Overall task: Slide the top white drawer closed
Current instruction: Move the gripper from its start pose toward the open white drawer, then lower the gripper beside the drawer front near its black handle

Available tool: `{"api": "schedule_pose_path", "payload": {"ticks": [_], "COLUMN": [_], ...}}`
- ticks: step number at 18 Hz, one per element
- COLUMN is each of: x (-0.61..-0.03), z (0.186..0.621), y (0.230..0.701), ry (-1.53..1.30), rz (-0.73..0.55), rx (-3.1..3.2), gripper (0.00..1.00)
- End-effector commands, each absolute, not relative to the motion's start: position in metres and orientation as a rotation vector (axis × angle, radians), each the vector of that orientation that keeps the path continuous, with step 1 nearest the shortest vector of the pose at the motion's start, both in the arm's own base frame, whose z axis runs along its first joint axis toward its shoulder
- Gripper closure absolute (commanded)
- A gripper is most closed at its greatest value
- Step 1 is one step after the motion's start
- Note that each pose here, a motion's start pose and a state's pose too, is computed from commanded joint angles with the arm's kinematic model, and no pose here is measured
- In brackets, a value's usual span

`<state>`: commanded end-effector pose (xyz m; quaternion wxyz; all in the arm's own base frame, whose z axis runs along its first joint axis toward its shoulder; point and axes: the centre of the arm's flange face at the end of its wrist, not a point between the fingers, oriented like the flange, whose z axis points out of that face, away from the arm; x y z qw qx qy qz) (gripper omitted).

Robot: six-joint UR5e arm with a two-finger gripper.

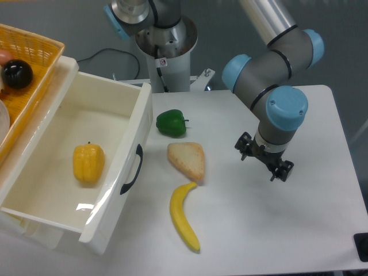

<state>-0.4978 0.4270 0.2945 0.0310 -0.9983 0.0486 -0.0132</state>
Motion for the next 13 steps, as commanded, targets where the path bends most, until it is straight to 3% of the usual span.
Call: {"api": "schedule_pose_path", "payload": {"ticks": [6,8,10,11,13], "x": [-0.465,-0.457,-0.448,-0.444,-0.437], "z": [0.301,0.298,0.297,0.297,0.305], "y": [0.459,0.463,0.466,0.467,0.467], "ry": [0.140,0.135,0.099,0.090,0.090], "rz": [-0.073,-0.128,-0.262,-0.317,-0.344], "rx": [-3.036,-3.018,-2.956,-2.938,-2.928], "gripper": [0.02,0.21,0.60,0.72,0.75]}}
